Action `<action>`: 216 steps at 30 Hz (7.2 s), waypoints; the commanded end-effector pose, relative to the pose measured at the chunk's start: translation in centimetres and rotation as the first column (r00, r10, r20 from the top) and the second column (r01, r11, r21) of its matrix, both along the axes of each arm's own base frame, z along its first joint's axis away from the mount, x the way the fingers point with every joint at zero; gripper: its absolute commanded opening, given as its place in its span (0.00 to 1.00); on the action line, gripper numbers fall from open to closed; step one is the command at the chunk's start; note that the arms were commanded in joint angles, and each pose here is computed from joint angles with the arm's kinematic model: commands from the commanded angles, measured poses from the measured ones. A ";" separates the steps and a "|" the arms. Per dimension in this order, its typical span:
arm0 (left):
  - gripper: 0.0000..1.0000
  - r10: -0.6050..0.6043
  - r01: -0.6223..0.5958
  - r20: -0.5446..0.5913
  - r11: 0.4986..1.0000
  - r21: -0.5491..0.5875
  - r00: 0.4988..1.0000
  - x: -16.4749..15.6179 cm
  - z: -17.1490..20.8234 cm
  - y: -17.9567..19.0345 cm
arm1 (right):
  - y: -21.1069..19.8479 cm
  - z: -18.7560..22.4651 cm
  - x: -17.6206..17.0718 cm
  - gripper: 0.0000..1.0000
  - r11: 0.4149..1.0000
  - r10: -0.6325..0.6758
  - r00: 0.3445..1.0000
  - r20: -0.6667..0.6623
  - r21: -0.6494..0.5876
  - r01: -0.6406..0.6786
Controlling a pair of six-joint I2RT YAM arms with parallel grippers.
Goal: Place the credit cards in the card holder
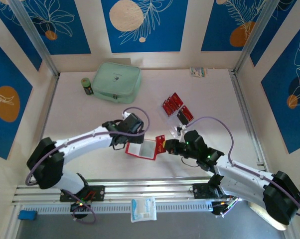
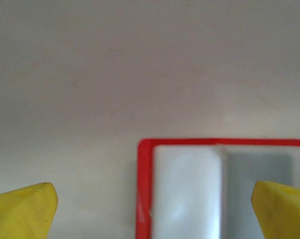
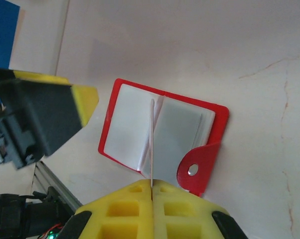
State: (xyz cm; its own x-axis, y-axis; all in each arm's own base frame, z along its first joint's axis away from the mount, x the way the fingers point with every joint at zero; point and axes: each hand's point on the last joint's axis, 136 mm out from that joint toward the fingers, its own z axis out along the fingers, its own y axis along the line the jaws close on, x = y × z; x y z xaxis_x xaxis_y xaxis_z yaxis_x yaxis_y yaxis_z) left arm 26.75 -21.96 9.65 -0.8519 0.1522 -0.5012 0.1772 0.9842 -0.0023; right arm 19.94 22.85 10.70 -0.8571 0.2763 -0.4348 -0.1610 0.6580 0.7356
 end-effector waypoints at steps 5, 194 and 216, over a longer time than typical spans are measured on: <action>1.00 -0.003 0.006 -0.021 0.987 0.163 1.000 4.2 -0.4 0.4 | 1.5 1.4 0.6 0.00 0.998 0.026 0.999 0.026 -0.065 -0.024; 0.97 0.102 -0.075 -0.207 0.988 0.134 0.973 -7.7 -8.9 5.2 | 8.2 -8.3 0.3 0.00 0.977 0.140 0.989 -0.050 0.168 -0.130; 0.97 0.098 -0.071 -0.205 0.988 0.138 0.974 -7.6 -9.0 5.2 | 7.1 -9.9 -0.6 0.00 0.989 0.124 0.981 -0.149 0.100 -0.109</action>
State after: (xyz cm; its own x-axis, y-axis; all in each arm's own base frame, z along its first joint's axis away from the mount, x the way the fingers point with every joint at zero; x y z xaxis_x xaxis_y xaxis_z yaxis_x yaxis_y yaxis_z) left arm 20.49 -18.71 2.02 -0.9349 0.1023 -0.3399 0.1013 0.9946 0.0206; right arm 20.86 30.90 3.31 -0.9106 0.2463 -0.3320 -0.1727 0.5031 0.8468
